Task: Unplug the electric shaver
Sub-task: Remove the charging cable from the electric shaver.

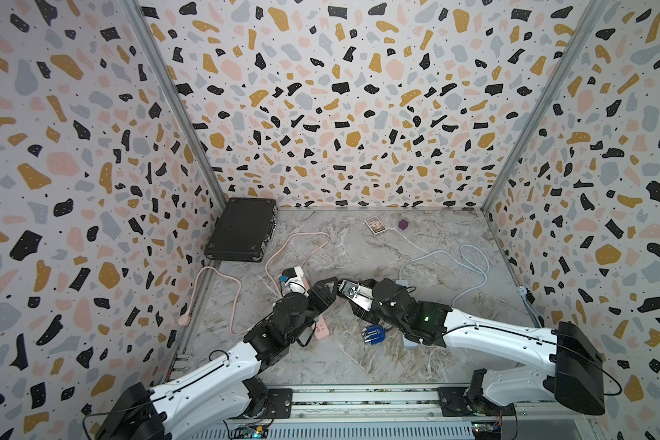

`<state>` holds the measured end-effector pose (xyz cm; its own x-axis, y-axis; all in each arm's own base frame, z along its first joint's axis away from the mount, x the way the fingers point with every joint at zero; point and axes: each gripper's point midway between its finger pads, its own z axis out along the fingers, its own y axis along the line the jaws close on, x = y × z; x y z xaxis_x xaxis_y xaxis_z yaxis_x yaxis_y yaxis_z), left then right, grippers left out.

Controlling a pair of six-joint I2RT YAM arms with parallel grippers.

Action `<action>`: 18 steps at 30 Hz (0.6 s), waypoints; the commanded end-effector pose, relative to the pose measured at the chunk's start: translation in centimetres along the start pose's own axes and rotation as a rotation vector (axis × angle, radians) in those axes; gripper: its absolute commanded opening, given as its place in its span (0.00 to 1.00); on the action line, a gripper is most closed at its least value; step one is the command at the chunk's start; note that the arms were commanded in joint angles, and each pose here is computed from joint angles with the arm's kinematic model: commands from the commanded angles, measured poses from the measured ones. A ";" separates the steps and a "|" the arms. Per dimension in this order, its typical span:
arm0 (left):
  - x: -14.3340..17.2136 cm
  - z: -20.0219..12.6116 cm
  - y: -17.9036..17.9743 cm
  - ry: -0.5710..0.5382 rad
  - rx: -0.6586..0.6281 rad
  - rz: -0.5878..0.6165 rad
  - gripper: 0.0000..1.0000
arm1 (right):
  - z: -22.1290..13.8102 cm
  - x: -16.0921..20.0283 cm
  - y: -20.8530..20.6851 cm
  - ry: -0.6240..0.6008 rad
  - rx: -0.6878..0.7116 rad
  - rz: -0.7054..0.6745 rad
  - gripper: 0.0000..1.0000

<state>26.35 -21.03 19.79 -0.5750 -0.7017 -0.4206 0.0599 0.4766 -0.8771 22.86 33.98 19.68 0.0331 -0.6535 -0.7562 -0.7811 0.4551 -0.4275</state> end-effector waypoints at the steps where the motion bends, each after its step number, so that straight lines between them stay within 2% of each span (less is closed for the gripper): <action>1: -0.5 -0.1 -1.4 -0.025 0.082 -0.037 0.48 | -0.7 -1.6 -0.6 -0.066 0.019 0.039 0.23; 3: -0.6 -0.2 -1.4 -0.030 0.085 -0.037 0.44 | -0.5 -1.5 -0.5 -0.058 0.023 0.035 0.23; 12: -1.5 -1.2 -1.3 -0.070 0.069 -0.021 0.35 | -0.3 -1.2 -0.3 -0.054 0.020 0.034 0.23; 18: -1.3 -0.9 -1.4 -0.059 0.074 -0.031 0.37 | -0.3 -1.4 -0.1 -0.061 0.010 0.035 0.23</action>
<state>26.12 -20.34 21.34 -0.5408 -0.7385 -0.4027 0.0883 0.4263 -0.9003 22.75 34.21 19.66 0.0348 -0.6404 -0.7673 -0.7810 0.4616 -0.4207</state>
